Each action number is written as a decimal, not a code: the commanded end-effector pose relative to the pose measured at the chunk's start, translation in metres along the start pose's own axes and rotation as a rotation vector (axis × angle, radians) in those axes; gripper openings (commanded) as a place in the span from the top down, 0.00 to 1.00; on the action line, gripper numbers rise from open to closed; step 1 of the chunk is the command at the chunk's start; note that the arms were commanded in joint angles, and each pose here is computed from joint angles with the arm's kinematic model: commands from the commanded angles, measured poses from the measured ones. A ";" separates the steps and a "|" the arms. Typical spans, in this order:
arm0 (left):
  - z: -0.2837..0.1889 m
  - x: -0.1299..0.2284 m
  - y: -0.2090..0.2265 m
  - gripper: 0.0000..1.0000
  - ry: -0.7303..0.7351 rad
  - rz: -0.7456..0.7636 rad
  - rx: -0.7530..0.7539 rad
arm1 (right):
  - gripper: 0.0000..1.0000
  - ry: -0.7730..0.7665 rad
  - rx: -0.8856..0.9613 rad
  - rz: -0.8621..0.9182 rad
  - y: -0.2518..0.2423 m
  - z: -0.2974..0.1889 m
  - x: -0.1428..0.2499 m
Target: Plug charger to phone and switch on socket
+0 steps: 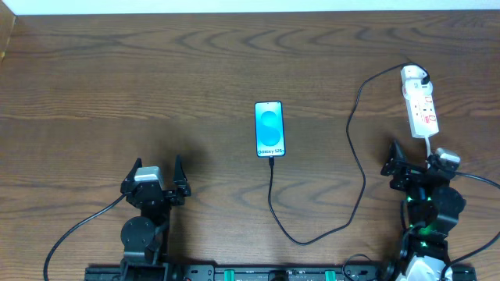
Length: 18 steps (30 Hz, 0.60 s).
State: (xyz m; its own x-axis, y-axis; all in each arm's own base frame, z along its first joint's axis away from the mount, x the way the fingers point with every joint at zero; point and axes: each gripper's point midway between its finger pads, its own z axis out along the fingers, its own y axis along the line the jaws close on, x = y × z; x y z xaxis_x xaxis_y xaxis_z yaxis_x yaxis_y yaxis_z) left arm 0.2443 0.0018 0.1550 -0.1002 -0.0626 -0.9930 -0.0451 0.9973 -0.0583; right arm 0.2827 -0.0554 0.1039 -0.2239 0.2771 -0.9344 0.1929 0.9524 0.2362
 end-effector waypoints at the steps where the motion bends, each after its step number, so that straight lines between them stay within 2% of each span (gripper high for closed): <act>1: 0.001 0.018 0.002 0.16 0.051 0.011 -0.007 | 0.01 -0.046 0.063 -0.020 0.000 -0.003 -0.008; 11: 0.001 0.018 0.002 0.16 0.051 0.011 -0.007 | 0.01 -0.092 0.046 -0.188 0.025 -0.016 -0.017; 18: 0.001 0.018 0.002 0.16 0.051 0.011 -0.007 | 0.01 -0.056 0.049 -0.197 0.022 -0.027 -0.007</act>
State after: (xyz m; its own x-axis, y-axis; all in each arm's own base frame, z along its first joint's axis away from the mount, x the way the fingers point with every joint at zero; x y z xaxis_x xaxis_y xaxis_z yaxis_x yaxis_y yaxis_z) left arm 0.2443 0.0018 0.1548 -0.1010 -0.0625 -0.9929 -0.0451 0.9973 -0.0582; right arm 0.2667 -0.0313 0.1197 -0.2185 0.1024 -0.9705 0.1903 0.9799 0.0605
